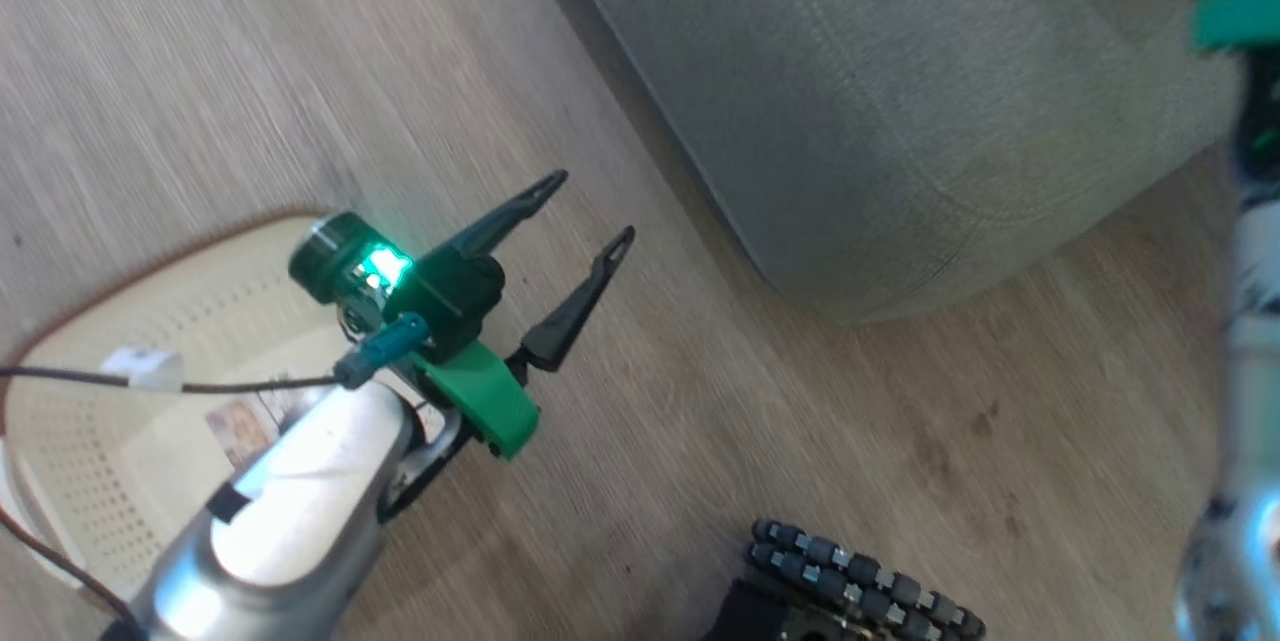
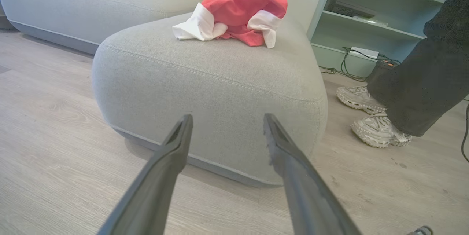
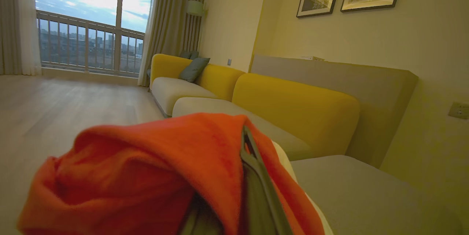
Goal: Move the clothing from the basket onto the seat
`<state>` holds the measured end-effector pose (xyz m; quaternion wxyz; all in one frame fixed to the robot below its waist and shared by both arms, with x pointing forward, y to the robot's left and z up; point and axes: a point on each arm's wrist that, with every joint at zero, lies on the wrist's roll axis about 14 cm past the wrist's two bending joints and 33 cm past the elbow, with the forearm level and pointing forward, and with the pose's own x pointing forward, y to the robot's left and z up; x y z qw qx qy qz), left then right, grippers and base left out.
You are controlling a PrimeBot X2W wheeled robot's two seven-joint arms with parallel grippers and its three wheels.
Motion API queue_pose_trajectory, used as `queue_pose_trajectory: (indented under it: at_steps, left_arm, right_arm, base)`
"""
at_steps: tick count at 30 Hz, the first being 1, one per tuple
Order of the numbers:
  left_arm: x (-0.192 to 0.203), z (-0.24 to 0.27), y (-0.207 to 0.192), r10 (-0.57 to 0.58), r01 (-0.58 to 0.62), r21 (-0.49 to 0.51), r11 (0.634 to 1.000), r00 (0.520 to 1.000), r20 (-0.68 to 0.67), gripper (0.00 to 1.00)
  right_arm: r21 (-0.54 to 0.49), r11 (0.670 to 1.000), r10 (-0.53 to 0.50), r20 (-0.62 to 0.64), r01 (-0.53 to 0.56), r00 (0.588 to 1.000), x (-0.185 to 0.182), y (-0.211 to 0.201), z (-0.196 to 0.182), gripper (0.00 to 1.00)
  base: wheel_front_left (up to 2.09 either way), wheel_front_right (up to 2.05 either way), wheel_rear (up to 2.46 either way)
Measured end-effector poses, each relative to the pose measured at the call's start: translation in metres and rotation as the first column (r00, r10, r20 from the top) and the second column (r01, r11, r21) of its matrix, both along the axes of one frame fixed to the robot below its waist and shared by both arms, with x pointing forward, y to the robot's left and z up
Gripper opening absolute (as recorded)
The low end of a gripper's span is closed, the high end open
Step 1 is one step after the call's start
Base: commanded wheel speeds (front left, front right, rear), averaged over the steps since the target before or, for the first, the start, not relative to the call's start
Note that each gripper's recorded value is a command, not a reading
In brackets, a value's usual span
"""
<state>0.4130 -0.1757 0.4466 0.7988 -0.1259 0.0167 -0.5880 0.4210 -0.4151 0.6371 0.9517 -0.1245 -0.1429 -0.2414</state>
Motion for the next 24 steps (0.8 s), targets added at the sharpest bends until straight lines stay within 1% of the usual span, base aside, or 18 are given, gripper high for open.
queue_pose_trajectory:
  at_steps: [5,9,13,18,21,24]
  left_arm:
    - [0.013,-0.025,0.005,-0.002,0.002,0.019,1.0,1.0,-0.017,1.0]
    - [0.022,-0.042,0.011,0.009,-0.008,0.026,1.0,0.999,-0.041,1.0]
    - [0.028,-0.062,0.02,0.024,-0.021,0.042,0.999,0.997,-0.068,1.0]
    - [0.038,-0.08,0.032,0.046,-0.041,0.067,0.997,0.996,-0.073,1.0]
    - [0.042,-0.094,0.042,0.068,-0.06,0.086,0.995,0.994,-0.091,1.0]
    - [0.044,-0.105,0.05,0.088,-0.077,0.099,0.992,0.99,-0.108,1.0]
  right_arm:
    - [-0.073,0.996,-0.054,-0.01,0.053,0.998,0.024,-0.024,0.015,0.0]
    - [-0.115,0.989,-0.1,-0.072,0.092,0.992,0.04,-0.043,0.006,0.0]
    - [-0.156,0.974,-0.184,-0.103,0.167,0.977,0.044,-0.071,0.004,0.0]
    - [-0.187,0.944,-0.294,-0.109,0.271,0.95,0.046,-0.106,0.009,0.0]
    - [-0.195,0.935,-0.321,-0.118,0.295,0.94,0.054,-0.115,0.005,0.0]
    - [-0.175,0.931,-0.342,-0.118,0.32,0.932,0.062,-0.124,0.0,0.0]
  base:
    - [0.0,0.0,0.0]
    - [0.0,0.0,0.0]
    - [0.0,0.0,0.0]
    - [0.0,0.0,0.0]
    - [0.0,0.0,0.0]
    - [0.0,0.0,0.0]
